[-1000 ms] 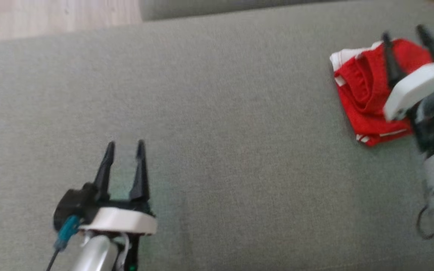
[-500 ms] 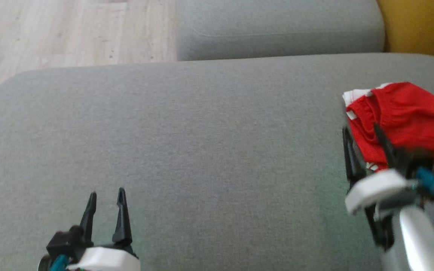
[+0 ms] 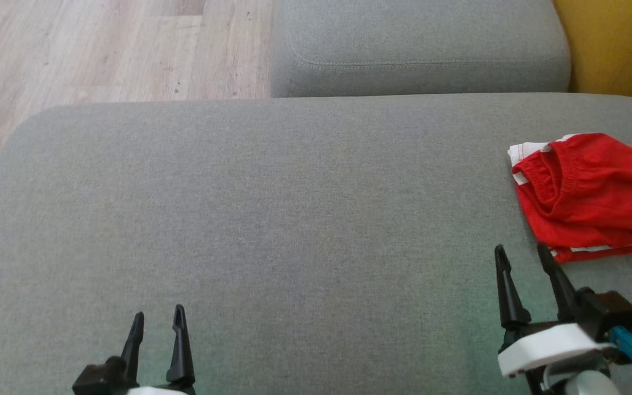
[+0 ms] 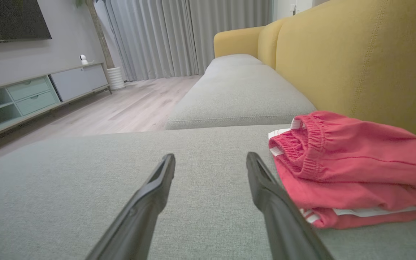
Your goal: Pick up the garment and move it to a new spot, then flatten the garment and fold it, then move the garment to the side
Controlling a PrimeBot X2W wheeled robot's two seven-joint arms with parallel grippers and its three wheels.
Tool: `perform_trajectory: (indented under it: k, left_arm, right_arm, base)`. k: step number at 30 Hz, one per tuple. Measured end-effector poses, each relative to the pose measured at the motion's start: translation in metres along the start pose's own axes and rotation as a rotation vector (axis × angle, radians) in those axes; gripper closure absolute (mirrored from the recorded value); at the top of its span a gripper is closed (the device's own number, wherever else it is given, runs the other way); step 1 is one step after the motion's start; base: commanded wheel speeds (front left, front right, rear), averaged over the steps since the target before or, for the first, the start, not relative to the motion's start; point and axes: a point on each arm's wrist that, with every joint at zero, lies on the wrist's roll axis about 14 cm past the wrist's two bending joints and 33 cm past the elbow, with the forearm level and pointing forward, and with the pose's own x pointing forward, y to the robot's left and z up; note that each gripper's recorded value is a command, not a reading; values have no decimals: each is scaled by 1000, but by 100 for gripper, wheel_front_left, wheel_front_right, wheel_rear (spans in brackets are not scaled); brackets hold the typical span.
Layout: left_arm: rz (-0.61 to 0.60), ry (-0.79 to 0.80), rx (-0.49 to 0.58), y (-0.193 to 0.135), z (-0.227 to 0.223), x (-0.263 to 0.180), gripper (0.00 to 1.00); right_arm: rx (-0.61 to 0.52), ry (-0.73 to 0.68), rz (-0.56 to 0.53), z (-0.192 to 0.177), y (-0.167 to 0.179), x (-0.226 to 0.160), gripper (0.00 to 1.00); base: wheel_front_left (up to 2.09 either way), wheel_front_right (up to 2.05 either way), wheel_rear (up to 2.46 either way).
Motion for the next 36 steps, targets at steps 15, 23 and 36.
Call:
perform_trajectory:
  k: [15,23,36]
  left_arm:
    - [-17,-26,7,-6,6,0,0]
    - [10,45,-5,-1,-18,-8,100]
    - [42,113,-120,5,-33,-12,100]
  right_arm:
    - [31,-18,25,-1,10,-1,0]
    - [41,93,11,-36,7,-14,100]
    - [182,130,-40,-48,0,-21,100]
  base:
    - [0,0,0]
    - [0,0,0]
    - [0,0,0]
